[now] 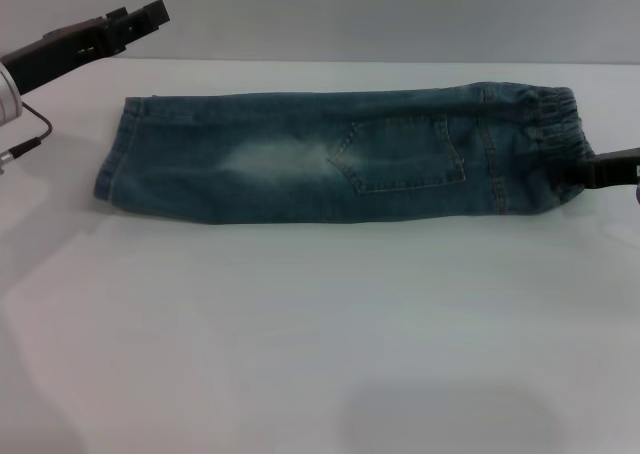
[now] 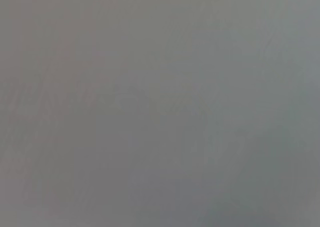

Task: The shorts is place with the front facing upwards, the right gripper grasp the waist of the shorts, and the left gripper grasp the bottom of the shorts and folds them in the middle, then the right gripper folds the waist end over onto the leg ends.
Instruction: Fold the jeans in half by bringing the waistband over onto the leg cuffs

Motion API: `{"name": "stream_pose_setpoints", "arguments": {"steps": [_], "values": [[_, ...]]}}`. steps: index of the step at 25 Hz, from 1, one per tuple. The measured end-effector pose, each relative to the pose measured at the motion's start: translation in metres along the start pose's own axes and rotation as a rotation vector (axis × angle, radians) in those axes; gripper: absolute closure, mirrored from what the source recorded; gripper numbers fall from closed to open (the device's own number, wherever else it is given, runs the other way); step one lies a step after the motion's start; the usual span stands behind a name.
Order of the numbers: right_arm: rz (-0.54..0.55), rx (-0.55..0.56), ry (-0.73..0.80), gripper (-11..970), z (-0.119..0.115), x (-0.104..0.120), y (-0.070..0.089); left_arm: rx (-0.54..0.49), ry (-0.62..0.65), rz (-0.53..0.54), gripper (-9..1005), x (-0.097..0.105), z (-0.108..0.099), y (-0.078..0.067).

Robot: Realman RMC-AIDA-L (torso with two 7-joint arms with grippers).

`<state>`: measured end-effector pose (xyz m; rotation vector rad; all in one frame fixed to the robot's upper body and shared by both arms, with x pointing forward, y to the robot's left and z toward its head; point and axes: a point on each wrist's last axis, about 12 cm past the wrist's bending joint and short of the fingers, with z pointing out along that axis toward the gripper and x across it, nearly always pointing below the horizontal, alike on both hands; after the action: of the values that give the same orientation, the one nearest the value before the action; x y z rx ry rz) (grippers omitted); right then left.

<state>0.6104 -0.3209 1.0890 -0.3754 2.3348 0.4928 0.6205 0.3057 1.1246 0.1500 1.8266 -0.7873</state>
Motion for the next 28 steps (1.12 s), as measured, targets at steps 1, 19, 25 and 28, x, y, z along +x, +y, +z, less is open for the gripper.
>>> {"name": "stream_pose_setpoints", "arguments": {"steps": [1, 19, 25, 28], "values": [[-0.001, -0.001, -0.001, 498, 0.0, 0.0, 0.0, -0.001, 0.002, 0.0, 334, 0.0, 0.0, 0.0], [-0.04, -0.088, -0.082, 943, -0.05, -0.026, 0.002, -0.008, 0.134, 0.131, 335, 0.012, 0.028, -0.015], [-0.052, -0.128, -0.105, 946, -0.079, -0.045, 0.007, 0.01, 0.176, 0.175, 336, 0.013, 0.045, -0.029], [-0.071, -0.149, -0.103, 946, -0.089, -0.054, 0.012, 0.027, 0.193, 0.196, 336, 0.014, 0.053, -0.037]]}}
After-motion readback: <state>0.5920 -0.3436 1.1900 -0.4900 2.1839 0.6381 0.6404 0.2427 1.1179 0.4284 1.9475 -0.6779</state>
